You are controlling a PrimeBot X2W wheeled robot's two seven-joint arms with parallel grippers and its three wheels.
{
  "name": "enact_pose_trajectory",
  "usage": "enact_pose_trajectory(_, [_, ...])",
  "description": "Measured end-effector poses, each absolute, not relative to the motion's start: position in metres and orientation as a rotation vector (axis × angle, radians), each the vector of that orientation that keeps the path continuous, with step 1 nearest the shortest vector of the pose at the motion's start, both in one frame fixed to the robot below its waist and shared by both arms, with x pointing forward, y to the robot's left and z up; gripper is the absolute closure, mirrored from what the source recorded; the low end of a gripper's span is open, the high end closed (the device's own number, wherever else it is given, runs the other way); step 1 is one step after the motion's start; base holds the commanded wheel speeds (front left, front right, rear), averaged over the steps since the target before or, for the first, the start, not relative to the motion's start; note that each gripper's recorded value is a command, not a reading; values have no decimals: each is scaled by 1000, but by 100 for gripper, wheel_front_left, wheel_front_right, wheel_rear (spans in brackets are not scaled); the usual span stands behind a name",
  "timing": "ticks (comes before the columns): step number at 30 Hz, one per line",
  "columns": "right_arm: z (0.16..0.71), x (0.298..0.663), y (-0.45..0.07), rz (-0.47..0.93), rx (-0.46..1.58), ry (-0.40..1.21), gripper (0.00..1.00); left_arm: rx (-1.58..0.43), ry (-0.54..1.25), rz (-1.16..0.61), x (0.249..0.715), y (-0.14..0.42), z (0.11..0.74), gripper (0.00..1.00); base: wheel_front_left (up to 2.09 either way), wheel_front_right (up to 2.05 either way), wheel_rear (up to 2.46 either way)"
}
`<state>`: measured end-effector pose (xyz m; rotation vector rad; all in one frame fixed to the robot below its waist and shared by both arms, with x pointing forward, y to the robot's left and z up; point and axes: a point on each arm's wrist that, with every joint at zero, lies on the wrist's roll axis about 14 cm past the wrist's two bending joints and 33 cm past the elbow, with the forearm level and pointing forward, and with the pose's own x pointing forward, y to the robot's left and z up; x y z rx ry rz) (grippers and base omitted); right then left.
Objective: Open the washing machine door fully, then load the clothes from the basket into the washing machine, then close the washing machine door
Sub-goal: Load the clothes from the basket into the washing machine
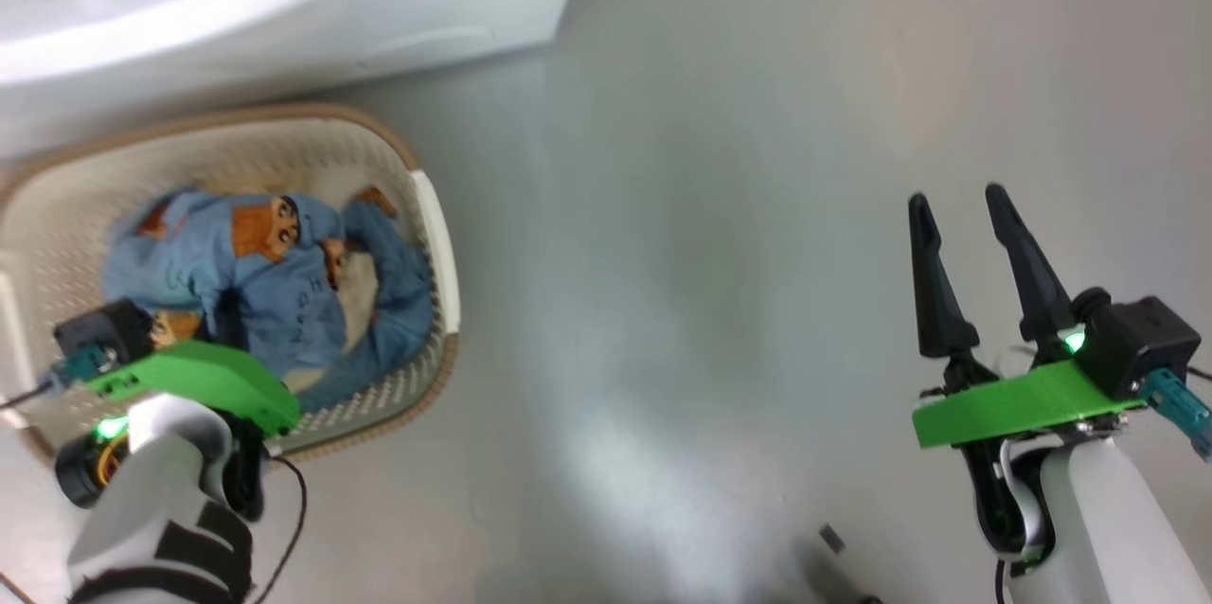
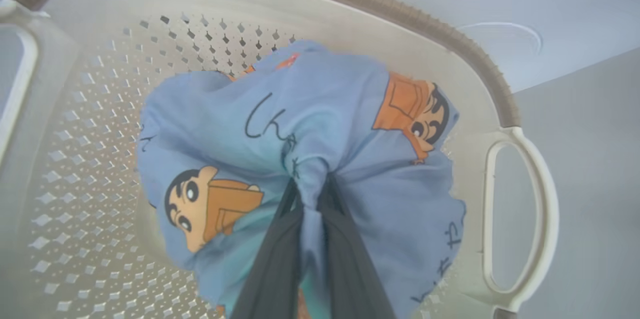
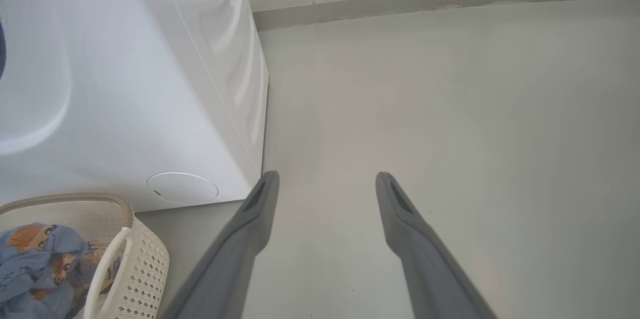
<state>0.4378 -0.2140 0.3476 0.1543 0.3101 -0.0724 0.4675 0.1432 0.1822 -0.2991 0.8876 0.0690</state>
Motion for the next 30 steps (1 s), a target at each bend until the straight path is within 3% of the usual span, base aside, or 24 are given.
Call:
enact_pose_trajectory(9, [378, 423, -214, -70, 146, 283, 0, -261, 671, 25, 481, 151, 251, 100, 0, 0, 0])
enact_pose_trajectory(30, [455, 364, -213, -49, 122, 172, 0, -187, 272, -30, 406, 154, 399, 100, 0, 0, 0])
